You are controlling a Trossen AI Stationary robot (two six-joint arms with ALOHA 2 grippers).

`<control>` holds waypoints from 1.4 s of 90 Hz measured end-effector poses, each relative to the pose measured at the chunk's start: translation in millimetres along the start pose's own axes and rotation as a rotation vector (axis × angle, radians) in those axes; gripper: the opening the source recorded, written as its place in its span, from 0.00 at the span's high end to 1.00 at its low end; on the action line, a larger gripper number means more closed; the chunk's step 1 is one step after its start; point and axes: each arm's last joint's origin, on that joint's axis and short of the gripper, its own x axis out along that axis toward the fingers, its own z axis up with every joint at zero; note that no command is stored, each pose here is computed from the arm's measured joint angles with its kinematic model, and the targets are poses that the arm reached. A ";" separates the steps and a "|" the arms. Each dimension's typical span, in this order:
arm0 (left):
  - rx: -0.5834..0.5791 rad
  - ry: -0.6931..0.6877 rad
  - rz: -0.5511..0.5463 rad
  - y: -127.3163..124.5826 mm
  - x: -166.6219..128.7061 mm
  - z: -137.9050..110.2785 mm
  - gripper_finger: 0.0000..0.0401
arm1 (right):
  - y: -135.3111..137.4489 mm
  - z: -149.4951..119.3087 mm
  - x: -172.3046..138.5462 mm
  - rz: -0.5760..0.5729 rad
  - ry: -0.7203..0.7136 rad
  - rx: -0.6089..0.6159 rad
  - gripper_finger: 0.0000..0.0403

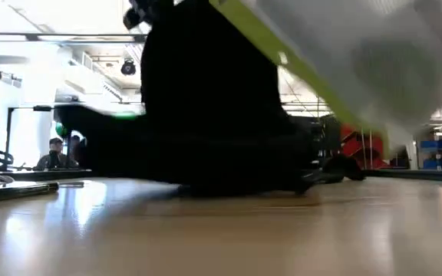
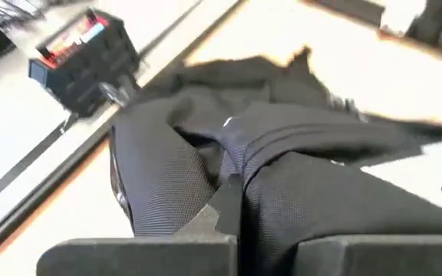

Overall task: Unpack backpack
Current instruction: Put the yellow green zip bag into the black backpack

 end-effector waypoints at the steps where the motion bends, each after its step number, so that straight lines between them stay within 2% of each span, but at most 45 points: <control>1: -0.010 -0.008 0.000 1.2 -1.5 1.7 1.00 | 0.2 3.6 -0.7 0.004 -0.017 -0.007 1.00; 13: -0.102 -0.061 -0.022 9.2 -12.1 17.1 1.00 | 1.2 41.0 -2.1 0.044 -0.202 -0.068 1.00; 26: -0.133 -0.021 -0.112 4.2 -5.3 24.7 1.00 | -5.5 65.0 12.4 0.128 -0.335 -0.095 1.00; 40: -0.135 0.030 -0.236 -14.2 17.7 28.3 1.00 | -10.0 75.4 57.9 0.215 -0.380 -0.121 1.00; 51: -0.124 0.043 -0.367 -26.8 26.1 35.7 1.00 | -4.7 68.6 110.8 0.257 -0.308 -0.147 1.00; 58: -0.111 0.018 -0.394 -28.4 20.8 41.9 1.00 | 1.0 58.0 146.0 0.191 -0.218 -0.159 1.00; 67: -0.109 -0.026 -0.413 -27.5 9.6 49.6 1.00 | 2.9 38.1 188.7 0.019 -0.065 -0.143 1.00; 79: -0.091 -0.027 -0.409 -30.9 -2.1 48.6 1.00 | -9.2 -0.7 228.1 -0.158 0.212 -0.090 1.00; 89: -0.064 -0.002 -0.355 -32.9 -10.5 40.5 1.00 | -32.5 -28.9 232.7 -0.362 0.430 -0.039 1.00; 94: -0.058 0.012 -0.318 -32.9 -12.3 36.0 1.00 | -45.4 -38.9 227.6 -0.477 0.505 -0.025 1.00; 100: -0.054 0.032 -0.300 -32.6 -15.5 32.2 1.00 | -58.2 -48.2 219.4 -0.565 0.577 -0.026 1.00; 111: -0.043 0.032 -0.333 -37.2 -17.4 31.1 1.00 | -73.0 -44.4 206.6 -0.629 0.559 0.054 1.00; 119: -0.028 0.035 -0.341 -39.0 -14.6 30.5 1.00 | -74.5 -39.9 204.3 -0.600 0.537 0.106 1.00; 126: -0.013 0.032 -0.343 -38.9 -14.5 30.6 1.00 | -68.6 -35.2 208.0 -0.529 0.508 0.137 1.00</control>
